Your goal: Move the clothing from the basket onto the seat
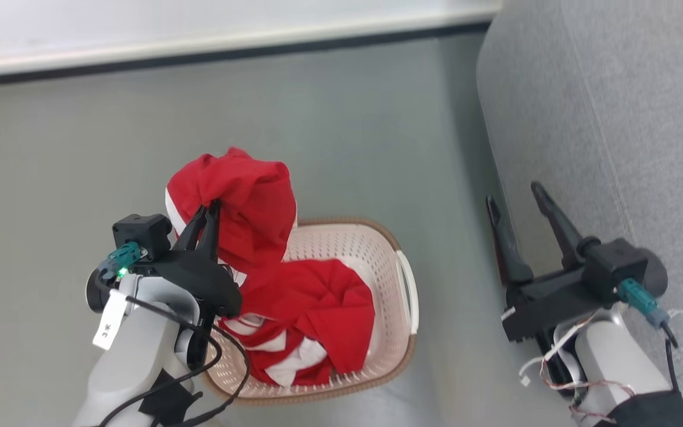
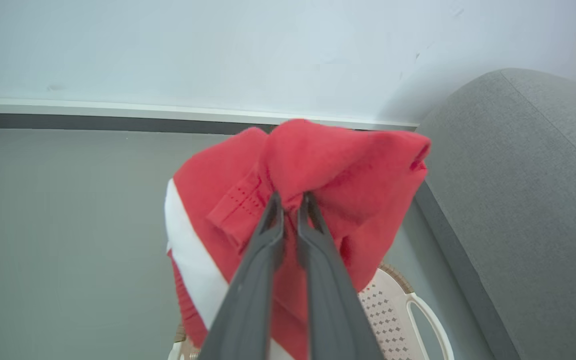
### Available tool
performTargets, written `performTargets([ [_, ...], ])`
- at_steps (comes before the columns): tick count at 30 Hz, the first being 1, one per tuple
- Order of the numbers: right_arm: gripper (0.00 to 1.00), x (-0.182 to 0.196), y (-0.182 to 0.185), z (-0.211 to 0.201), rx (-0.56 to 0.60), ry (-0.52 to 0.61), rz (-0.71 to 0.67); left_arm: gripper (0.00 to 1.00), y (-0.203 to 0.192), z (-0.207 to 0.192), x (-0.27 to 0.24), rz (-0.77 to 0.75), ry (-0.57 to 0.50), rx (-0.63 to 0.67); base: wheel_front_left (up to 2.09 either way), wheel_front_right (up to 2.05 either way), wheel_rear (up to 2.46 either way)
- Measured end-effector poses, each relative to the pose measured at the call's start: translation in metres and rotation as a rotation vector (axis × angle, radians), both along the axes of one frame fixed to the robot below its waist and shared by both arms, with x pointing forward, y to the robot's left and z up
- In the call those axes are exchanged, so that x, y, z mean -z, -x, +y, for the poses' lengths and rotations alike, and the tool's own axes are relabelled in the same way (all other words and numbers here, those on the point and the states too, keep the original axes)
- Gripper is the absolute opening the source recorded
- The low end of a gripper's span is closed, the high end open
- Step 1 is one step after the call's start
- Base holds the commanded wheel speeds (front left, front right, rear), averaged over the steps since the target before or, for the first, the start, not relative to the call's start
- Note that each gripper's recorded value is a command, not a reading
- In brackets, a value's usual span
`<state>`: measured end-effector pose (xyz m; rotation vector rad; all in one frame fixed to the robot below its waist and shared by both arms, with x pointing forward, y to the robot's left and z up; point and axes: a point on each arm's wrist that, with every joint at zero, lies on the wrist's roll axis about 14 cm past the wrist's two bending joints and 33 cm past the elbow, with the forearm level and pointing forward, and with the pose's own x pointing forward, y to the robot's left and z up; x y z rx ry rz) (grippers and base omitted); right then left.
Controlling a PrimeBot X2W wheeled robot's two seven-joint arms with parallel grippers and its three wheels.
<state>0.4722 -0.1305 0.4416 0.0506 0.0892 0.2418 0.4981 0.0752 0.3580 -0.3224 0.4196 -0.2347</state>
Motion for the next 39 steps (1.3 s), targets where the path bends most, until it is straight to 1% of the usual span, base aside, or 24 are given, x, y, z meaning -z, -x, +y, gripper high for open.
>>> performTargets([
  [11,1.0,-0.024,0.026,0.012,-0.025,-0.025,-0.034,0.0,0.003,0.019,-0.091,-0.238,0.059,-0.07,0.0,0.0,0.0],
  [21,1.0,-0.042,0.05,0.021,-0.045,-0.041,-0.068,0.0,0.028,0.027,-0.153,-0.412,0.079,-0.091,0.0,0.0,0.0],
  [28,1.0,-0.049,0.069,0.023,-0.053,-0.04,-0.082,0.0,0.051,0.025,-0.183,-0.503,0.09,-0.083,0.0,0.0,0.0],
  [39,1.0,-0.056,0.089,0.031,-0.072,-0.043,-0.097,0.0,0.081,0.023,-0.212,-0.601,0.088,-0.072,0.0,0.0,0.0],
])
